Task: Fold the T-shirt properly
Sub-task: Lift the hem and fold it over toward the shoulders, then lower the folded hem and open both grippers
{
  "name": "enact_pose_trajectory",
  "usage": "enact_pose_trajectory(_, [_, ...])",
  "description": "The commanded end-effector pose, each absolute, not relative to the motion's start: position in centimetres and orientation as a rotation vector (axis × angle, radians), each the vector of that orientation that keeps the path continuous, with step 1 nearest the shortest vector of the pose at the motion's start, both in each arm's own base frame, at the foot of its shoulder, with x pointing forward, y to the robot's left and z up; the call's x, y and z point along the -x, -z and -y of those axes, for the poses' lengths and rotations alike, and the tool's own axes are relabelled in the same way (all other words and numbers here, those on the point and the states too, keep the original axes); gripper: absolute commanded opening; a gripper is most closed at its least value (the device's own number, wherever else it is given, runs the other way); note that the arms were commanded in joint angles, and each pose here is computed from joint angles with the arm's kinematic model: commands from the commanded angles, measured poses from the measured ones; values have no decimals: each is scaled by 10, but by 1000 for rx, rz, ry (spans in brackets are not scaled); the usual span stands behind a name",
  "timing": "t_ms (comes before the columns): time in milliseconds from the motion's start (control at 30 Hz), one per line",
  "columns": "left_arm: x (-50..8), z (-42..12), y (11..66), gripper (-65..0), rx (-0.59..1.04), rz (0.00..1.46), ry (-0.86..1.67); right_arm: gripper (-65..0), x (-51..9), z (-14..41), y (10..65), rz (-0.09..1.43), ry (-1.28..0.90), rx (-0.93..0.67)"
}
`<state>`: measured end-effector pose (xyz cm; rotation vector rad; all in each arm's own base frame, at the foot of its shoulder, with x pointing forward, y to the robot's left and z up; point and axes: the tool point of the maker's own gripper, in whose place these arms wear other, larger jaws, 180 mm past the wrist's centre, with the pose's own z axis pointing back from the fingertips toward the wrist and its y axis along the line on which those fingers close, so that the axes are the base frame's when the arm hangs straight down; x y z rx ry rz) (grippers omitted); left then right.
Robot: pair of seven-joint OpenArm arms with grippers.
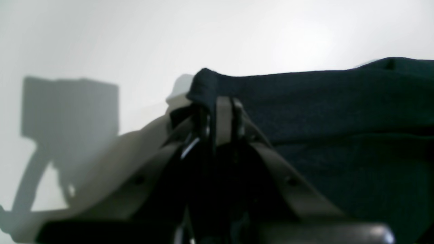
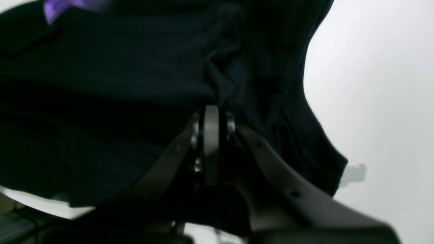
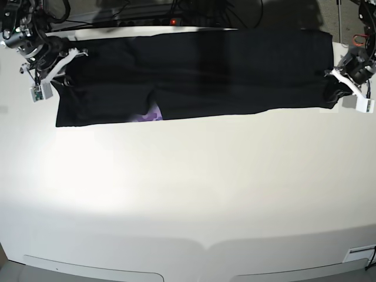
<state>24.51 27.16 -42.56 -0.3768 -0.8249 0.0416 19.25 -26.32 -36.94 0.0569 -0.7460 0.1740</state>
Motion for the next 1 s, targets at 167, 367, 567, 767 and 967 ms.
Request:
enact_pose_trajectory(167, [-249,-282,418,-650,334,836,1,-650,-195,275,364,747,-214,21])
enact_pose_trajectory(367, [-244,-285,421,-353,325,791,15,-362,-201,280,361,756,-228,50])
enact_pose_trajectory(567, [-250,-299,396,-310,410,798,-33,-352,-226,280,345,825,-230,61])
enact_pose_trajectory(767, [-255,-313,367,-310,477,792,-46,-352,-249,280,330,880,-221,59])
enact_pose_trajectory(967, [-251,-312,362,-308,523,762,-64,-352,-259,276,322,911,-208,33])
